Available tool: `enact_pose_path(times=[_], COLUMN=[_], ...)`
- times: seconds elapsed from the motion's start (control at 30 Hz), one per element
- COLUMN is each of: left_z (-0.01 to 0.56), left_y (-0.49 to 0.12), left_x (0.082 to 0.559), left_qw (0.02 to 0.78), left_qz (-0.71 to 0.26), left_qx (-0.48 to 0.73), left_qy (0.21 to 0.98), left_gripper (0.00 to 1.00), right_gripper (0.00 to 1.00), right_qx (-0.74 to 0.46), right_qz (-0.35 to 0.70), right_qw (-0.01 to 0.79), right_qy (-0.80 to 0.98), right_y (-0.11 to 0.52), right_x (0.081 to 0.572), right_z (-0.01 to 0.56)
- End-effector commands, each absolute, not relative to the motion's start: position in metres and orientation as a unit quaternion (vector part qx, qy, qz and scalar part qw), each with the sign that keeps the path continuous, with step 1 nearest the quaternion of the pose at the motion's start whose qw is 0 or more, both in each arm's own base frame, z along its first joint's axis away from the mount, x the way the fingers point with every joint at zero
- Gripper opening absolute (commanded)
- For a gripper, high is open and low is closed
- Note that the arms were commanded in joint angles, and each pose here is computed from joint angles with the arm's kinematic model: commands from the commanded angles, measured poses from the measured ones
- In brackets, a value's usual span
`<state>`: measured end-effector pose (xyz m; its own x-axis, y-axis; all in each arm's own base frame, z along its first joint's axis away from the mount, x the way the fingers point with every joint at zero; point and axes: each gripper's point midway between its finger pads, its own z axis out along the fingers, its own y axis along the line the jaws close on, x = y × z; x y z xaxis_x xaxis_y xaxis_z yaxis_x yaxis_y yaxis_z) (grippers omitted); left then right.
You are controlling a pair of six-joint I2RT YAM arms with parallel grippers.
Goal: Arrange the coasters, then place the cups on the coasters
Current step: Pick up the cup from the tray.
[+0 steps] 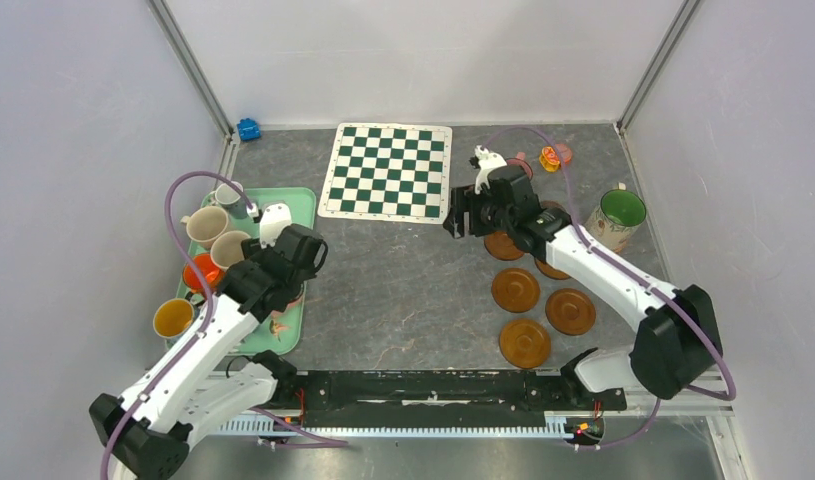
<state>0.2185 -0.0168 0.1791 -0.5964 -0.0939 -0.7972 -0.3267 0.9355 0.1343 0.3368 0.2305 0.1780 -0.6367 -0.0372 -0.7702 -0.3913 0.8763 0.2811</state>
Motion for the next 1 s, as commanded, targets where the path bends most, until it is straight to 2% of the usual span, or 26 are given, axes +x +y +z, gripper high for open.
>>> enact_pose_path(times=[0.0, 0.17, 0.33, 0.47, 0.83, 0.97], left_z=[0.179, 0.156, 0.135, 0.124, 0.101, 0.098], left_y=[0.007, 0.018, 0.02, 0.018, 0.009, 0.009], left_x=[0.217, 0.209, 0.207, 0.208, 0.208, 0.206], left_qw=[0.43, 0.387, 0.354, 0.343, 0.33, 0.324], left_qz=[0.19, 0.225, 0.217, 0.206, 0.169, 0.172], left_qx=[-0.226, -0.292, -0.331, -0.338, -0.342, -0.341], left_qy=[0.853, 0.845, 0.847, 0.852, 0.864, 0.865], left_gripper=[0.74, 0.67, 0.6, 0.53, 0.49, 0.41], right_gripper=[0.74, 0.75, 0.75, 0.76, 0.76, 0.76], right_qx=[-0.108, -0.112, -0.117, -0.12, -0.121, -0.119], right_qz=[0.22, 0.223, 0.219, 0.21, 0.217, 0.218], right_qw=[0.454, 0.457, 0.466, 0.473, 0.478, 0.476], right_qy=[0.857, 0.854, 0.85, 0.847, 0.843, 0.844], right_y=[0.222, 0.219, 0.216, 0.213, 0.214, 0.213], right_x=[0.337, 0.33, 0.328, 0.329, 0.329, 0.326], right_z=[0.194, 0.198, 0.204, 0.211, 0.222, 0.219])
